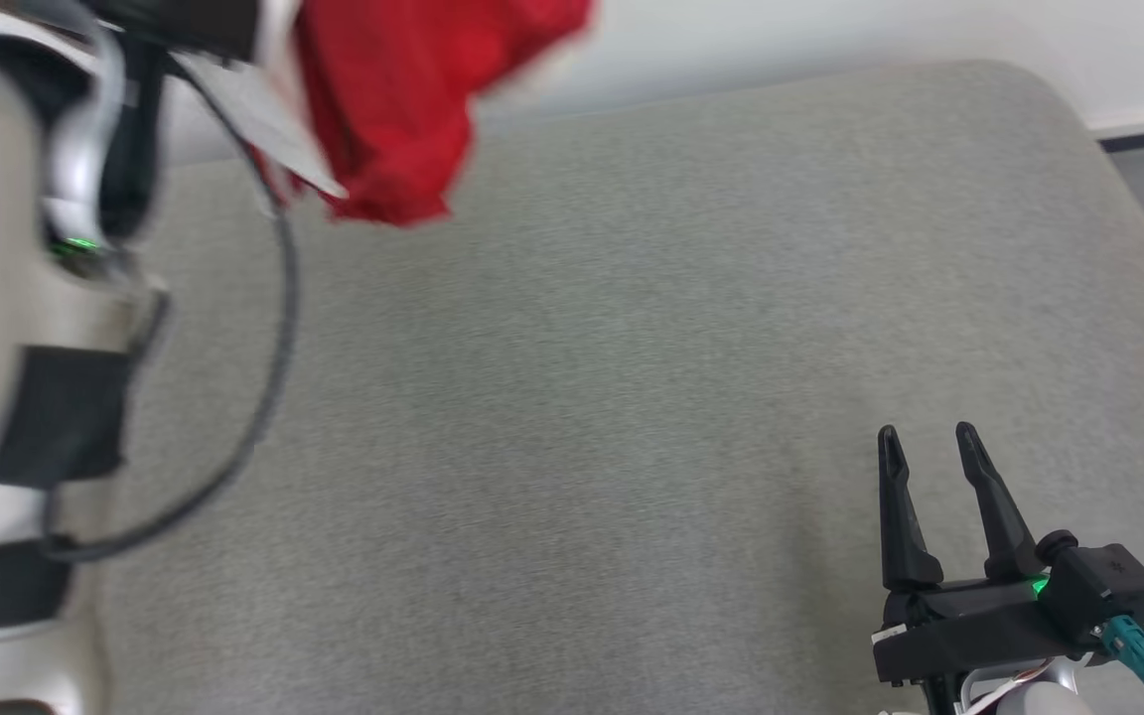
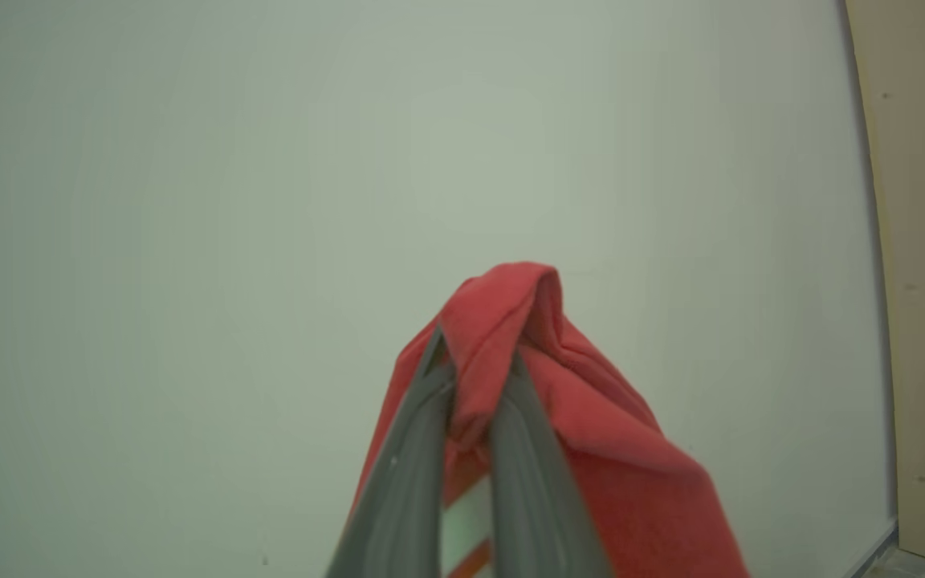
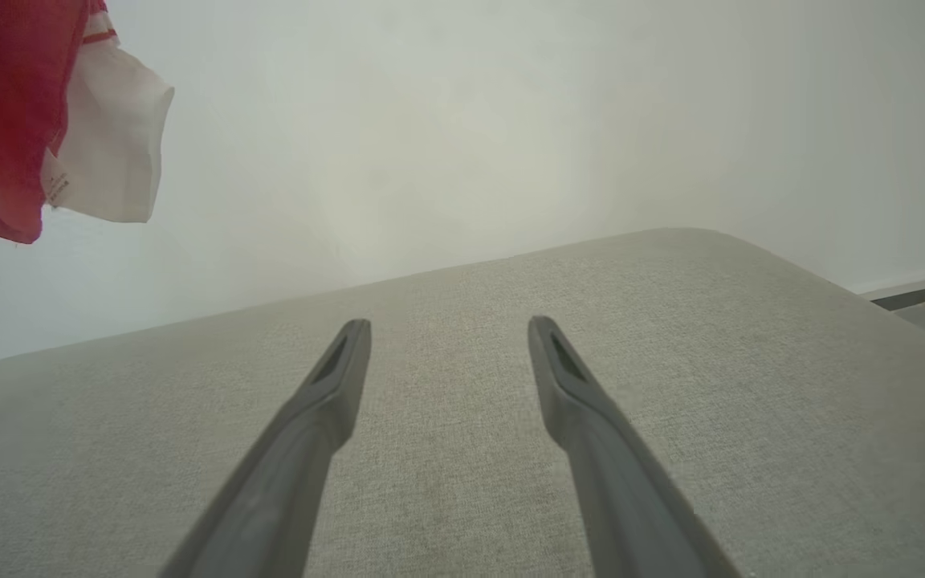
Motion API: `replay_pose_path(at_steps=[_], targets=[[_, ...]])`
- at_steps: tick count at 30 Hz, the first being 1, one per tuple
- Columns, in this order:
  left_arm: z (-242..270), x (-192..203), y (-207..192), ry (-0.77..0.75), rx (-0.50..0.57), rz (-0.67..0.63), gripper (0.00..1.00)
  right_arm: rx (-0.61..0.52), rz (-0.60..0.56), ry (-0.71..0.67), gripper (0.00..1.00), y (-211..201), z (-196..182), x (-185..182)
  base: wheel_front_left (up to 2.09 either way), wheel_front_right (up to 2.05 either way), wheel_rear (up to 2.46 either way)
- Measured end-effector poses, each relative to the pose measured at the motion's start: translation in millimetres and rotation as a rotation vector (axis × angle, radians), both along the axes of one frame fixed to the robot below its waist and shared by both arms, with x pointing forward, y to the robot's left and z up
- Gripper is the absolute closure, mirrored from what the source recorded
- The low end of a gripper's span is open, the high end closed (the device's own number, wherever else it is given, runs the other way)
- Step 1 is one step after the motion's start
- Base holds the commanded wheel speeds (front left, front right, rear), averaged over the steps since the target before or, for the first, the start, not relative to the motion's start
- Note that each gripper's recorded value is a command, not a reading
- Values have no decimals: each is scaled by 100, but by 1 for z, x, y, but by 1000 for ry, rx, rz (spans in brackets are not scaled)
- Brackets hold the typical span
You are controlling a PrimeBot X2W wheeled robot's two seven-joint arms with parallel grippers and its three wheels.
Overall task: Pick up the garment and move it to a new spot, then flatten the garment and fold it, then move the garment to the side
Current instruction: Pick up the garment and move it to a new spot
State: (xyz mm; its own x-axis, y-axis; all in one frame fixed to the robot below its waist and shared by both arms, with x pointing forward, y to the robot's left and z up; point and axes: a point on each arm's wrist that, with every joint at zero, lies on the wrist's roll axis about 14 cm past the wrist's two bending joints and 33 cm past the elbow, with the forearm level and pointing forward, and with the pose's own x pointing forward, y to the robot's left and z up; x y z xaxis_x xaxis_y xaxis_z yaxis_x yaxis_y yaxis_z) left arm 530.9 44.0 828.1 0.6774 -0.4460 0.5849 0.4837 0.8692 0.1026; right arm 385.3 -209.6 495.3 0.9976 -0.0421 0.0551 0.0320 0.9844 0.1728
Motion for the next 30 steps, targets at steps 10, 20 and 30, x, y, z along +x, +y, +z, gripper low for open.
replay_pose_path(at_steps=[10,20,30], targets=[[-80,-2,-83,199,-51,-203,100,-6,-92,17,0,-28,-2,-21,0,0,0],[-288,-11,-87,663,29,-156,100,-14,-114,45,0,-35,-10,-21,0,0,0],[-336,-45,-91,742,80,-157,0,-23,-81,33,0,-26,-7,-14,0,0,0]])
